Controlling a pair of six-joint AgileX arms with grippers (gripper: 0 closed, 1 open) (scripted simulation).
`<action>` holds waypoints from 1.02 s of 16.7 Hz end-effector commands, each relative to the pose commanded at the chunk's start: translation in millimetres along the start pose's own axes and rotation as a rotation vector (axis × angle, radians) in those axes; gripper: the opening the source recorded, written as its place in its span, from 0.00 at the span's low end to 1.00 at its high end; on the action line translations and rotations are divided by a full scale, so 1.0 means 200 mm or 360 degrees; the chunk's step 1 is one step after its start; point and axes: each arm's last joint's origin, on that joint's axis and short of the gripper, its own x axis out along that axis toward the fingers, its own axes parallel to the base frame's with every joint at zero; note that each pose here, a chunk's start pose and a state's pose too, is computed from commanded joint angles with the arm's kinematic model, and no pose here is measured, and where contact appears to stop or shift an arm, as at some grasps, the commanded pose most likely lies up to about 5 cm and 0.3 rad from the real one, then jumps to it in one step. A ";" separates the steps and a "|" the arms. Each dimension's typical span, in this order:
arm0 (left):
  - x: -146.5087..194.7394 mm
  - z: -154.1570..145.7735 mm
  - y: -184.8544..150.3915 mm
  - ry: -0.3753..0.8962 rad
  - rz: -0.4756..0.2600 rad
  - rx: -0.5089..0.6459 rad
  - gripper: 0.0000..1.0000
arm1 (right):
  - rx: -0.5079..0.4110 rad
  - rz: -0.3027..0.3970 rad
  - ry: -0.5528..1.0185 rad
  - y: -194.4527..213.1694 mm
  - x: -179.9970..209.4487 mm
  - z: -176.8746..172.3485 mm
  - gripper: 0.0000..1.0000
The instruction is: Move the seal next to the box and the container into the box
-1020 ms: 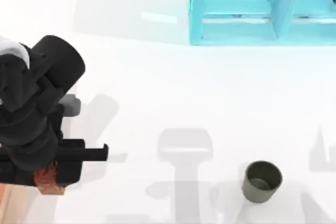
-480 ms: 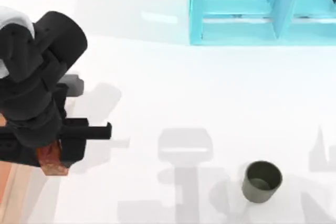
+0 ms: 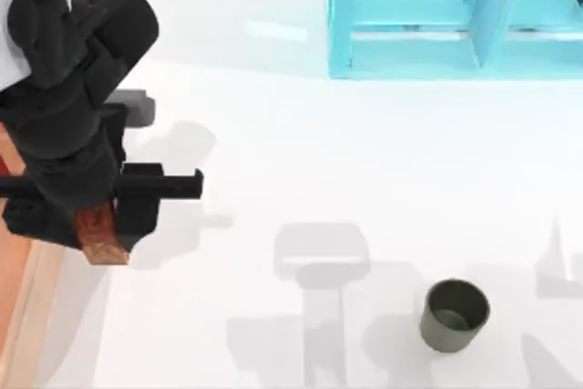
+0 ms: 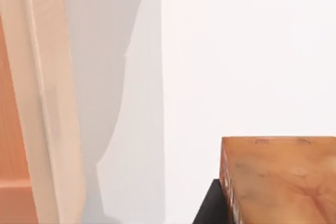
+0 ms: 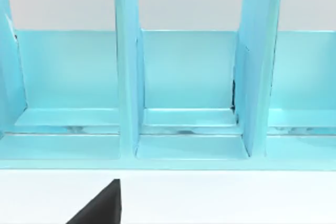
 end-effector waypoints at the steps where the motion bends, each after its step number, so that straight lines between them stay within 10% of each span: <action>1: 0.00 0.00 0.00 0.0001 0.0000 0.0000 0.00 | 0.0000 0.0000 0.0000 0.00 0.00 0.00 1.00; 14: 0.33 0.00 0.01 0.0004 0.0001 -0.0008 0.00 | 0.0000 0.0000 0.0000 0.00 0.00 0.00 1.00; 17: 0.33 0.00 0.01 0.0004 0.0001 -0.0008 0.23 | 0.0000 0.0000 0.0000 0.00 0.00 0.00 1.00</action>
